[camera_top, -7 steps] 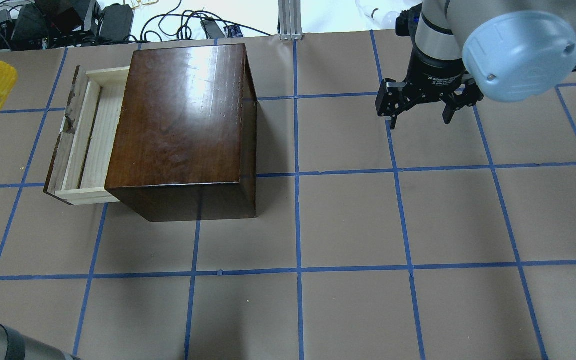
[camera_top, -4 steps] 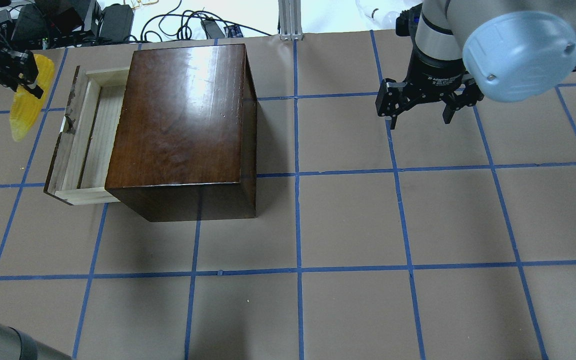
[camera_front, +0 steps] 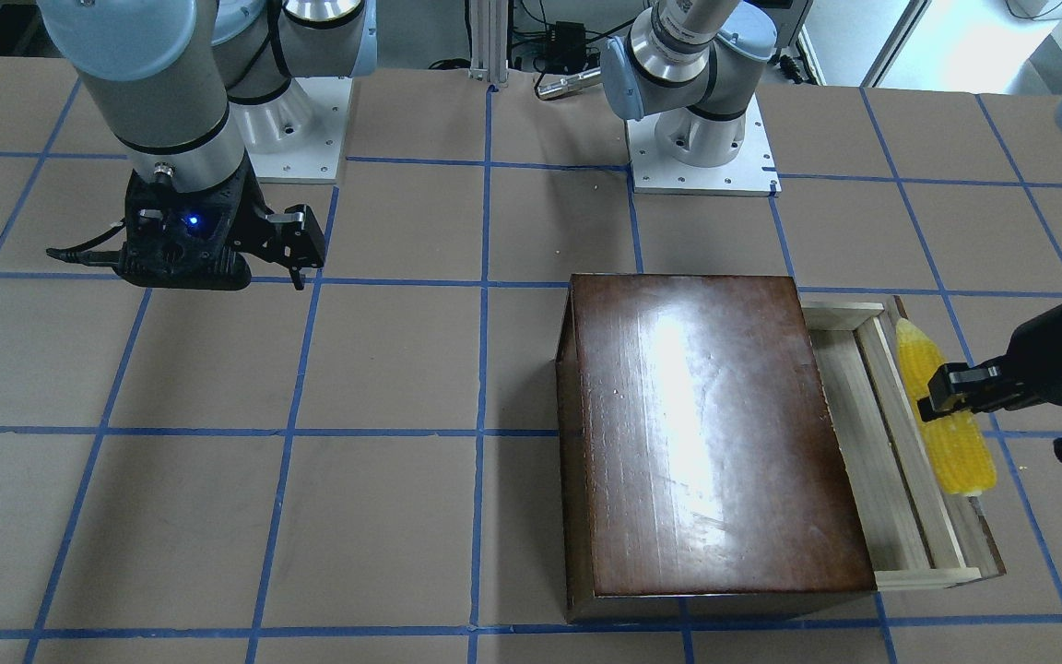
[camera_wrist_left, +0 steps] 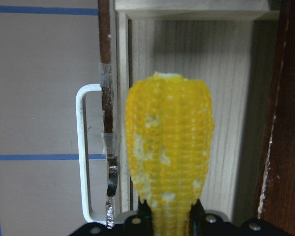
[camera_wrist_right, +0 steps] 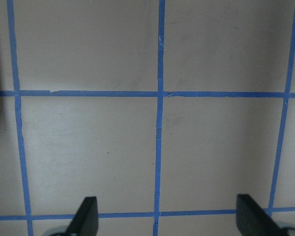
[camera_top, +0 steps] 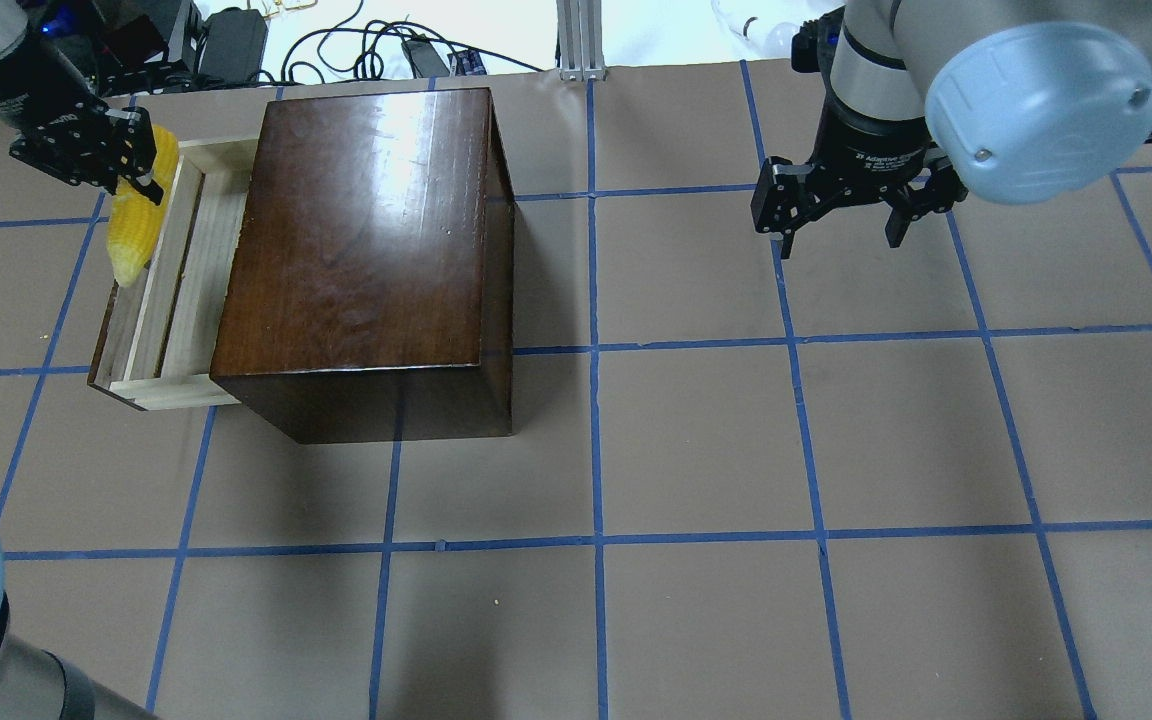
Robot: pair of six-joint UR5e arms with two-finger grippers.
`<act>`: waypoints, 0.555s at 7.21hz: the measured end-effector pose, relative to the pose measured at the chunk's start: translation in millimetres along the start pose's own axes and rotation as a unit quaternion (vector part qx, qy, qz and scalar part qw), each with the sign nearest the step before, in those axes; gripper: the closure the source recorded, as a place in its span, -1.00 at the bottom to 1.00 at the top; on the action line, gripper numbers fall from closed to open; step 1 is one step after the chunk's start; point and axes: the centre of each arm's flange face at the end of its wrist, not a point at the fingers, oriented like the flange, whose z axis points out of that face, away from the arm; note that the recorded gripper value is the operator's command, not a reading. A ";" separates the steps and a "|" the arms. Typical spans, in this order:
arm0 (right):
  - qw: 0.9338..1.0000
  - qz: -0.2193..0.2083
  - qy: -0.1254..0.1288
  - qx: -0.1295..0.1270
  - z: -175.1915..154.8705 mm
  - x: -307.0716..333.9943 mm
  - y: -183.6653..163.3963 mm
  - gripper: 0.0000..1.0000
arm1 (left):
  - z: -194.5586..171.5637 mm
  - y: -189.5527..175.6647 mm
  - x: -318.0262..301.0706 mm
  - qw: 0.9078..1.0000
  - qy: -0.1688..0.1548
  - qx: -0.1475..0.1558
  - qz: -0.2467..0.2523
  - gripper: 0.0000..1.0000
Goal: Open drawer and put corn inside
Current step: 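Lift the corn and carry it over the open drawer with the left gripper, then lower the corn into the drawer and open the left gripper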
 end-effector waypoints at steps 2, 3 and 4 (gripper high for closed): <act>1.000 0.000 0.000 0.000 0.0 0.0 0.0 -1.00 | 31.2 -5.5 -0.9 1.000 0.010 -0.014 -0.004 1.00; 1.000 0.000 0.000 0.000 0.0 0.0 0.0 -1.00 | 43.4 -8.0 -1.9 1.000 0.013 -0.022 -0.003 1.00; 1.000 0.000 0.000 0.000 0.0 -0.1 0.0 -1.00 | 51.8 -10.2 -2.5 1.000 0.015 -0.027 -0.002 1.00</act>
